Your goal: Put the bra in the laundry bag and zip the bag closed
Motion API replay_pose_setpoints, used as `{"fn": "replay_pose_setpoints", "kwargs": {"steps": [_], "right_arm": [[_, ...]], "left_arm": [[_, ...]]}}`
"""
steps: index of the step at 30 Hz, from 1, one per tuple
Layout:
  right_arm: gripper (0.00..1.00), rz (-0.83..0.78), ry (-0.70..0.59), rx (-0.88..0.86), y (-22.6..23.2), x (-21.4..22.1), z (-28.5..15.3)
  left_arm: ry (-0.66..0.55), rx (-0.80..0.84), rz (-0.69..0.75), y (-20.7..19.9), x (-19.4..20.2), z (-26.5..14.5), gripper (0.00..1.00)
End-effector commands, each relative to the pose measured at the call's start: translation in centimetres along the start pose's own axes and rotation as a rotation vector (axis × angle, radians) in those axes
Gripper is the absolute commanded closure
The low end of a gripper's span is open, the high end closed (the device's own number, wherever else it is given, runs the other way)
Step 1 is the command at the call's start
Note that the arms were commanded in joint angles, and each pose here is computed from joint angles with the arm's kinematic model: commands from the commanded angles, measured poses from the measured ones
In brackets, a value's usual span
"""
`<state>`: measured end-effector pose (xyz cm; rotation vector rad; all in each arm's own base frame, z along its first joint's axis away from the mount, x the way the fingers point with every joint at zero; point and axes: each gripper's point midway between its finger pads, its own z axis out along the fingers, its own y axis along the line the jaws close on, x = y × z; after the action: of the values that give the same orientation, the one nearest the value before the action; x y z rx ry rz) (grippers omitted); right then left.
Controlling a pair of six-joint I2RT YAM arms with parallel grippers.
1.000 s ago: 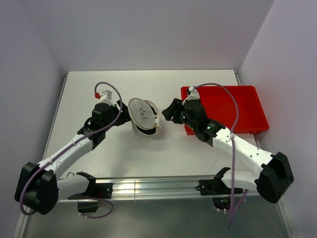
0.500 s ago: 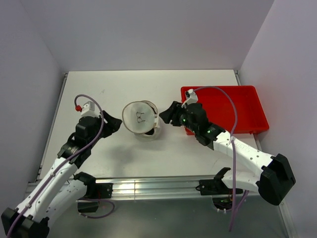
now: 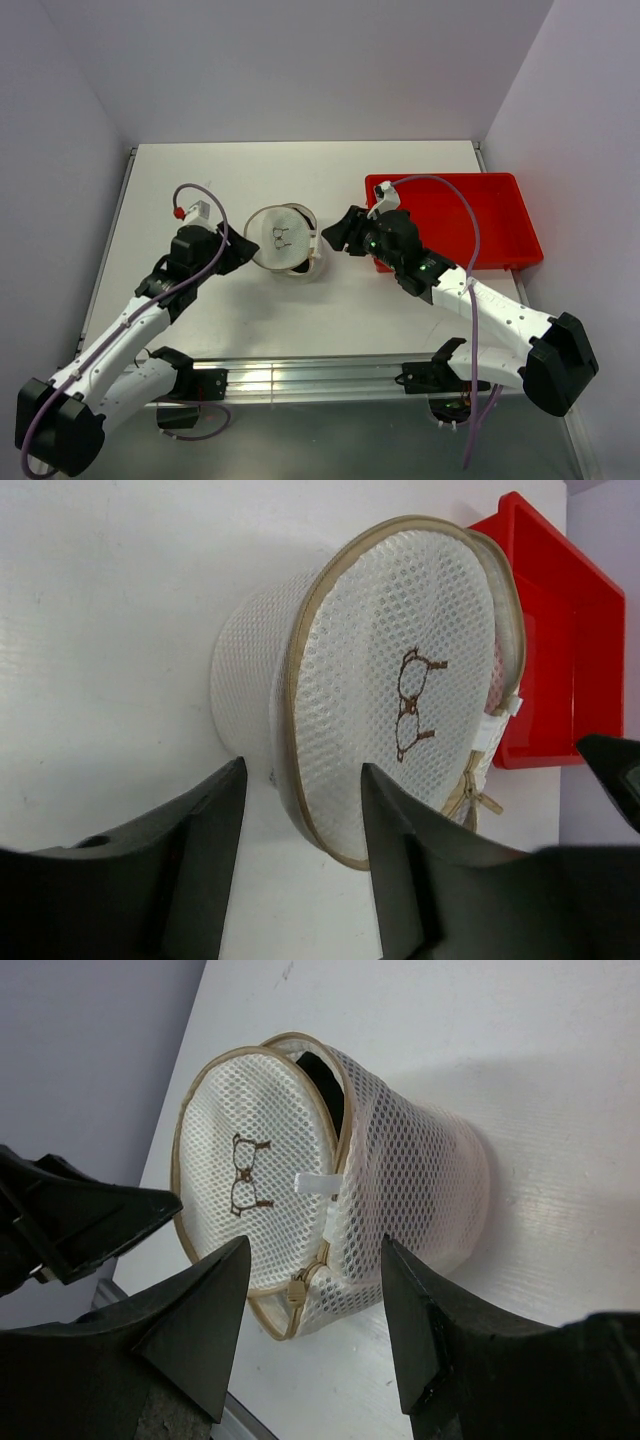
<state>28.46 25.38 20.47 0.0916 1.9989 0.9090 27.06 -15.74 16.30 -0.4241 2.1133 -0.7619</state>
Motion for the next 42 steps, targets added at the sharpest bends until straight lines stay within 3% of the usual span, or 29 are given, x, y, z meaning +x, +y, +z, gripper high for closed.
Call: {"fn": "replay_pose_setpoints", "kwargs": {"steps": [1, 4, 7, 16, 24, 35, 42], "right_arm": [[0.38, -0.014, -0.019, -0.061, 1.2, -0.5, -0.3], [0.38, -0.009, 0.002, -0.057, 1.0, 0.1, 0.2], [0.36, -0.008, 0.036, -0.021, 0.2, 0.8, 0.8], [0.32, 0.023, 0.06, -0.04, 0.1, 1.9, 1.1], [0.3, 0.044, 0.065, -0.079, 0.6, 2.3, 0.8], [0.3, 0.106, 0.03, 0.02, -2.3, 2.6, 0.9], [0.33, 0.149, 0.097, -0.138, 0.0, 3.5, 0.9]], "left_arm": [[-0.064, 0.093, 0.029, -2.9, -2.5, 0.4, 0.46], [-0.06, 0.128, 0.031, -3.6, -2.5, 1.0, 0.77], [-0.06, 0.211, 0.022, -5.4, -2.7, 0.6, 1.0], [-0.074, 0.43, -0.07, -9.2, -3.1, -2.6, 1.0], [-0.03, 0.524, -0.181, -9.4, -1.5, -2.7, 1.0], [-0.039, 0.654, -0.261, -9.7, -1.0, -3.6, 1.0], [-0.055, 0.738, -0.29, -10.5, -1.3, -5.0, 1.0]]}}
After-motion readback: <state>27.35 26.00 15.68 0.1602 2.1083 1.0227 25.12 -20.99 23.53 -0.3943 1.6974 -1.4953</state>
